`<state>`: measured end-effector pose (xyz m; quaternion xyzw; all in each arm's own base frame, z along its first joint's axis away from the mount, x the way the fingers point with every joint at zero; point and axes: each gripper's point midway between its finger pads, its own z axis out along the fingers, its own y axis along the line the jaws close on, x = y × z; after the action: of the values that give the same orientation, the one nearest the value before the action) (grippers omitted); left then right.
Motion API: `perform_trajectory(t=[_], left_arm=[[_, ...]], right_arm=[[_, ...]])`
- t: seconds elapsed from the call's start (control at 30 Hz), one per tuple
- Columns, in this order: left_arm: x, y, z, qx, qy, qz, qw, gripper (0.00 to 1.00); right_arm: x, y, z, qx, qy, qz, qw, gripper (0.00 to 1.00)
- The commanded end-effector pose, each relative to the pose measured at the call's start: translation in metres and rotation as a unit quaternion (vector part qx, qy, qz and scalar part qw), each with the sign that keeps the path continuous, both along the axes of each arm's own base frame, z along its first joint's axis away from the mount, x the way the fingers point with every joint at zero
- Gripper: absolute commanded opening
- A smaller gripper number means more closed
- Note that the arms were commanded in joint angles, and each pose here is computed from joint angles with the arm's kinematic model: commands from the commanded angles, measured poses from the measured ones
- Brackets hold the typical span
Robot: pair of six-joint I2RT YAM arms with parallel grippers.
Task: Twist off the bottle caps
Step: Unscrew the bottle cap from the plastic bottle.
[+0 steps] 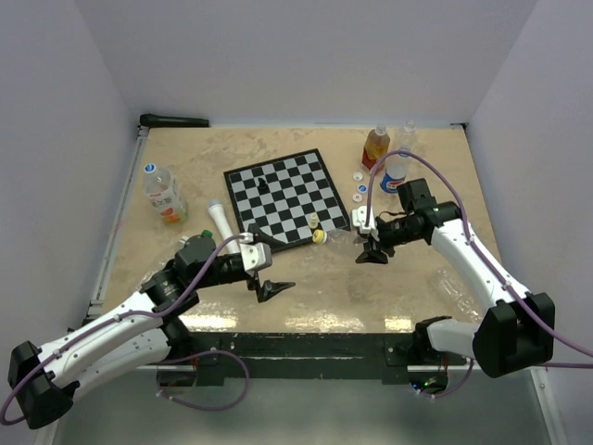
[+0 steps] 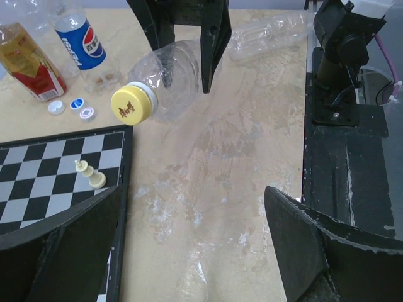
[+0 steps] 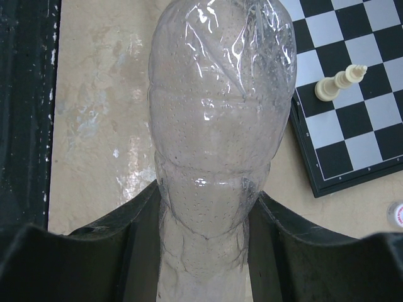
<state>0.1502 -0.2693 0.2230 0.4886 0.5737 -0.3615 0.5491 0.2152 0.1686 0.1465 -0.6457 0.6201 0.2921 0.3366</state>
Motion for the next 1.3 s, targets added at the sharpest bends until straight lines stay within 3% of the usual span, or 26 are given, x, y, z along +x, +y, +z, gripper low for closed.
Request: perform_trajectory(t=[0.0, 1.27], left_arm=[[-0.001, -0.004, 0.016, -0.026, -0.047, -0.022, 0.998, 1.00], [-0.012, -0.019, 0.000, -0.036, -0.027, -0.072, 0.996, 0.99]], right_arm=[[-0.007, 0.008, 0.011, 0.028, -0.019, 0.029, 0.999, 0.01], [-0.018, 0.008, 0.000, 0.024, 0.005, 0.065, 0.998, 0.00]])
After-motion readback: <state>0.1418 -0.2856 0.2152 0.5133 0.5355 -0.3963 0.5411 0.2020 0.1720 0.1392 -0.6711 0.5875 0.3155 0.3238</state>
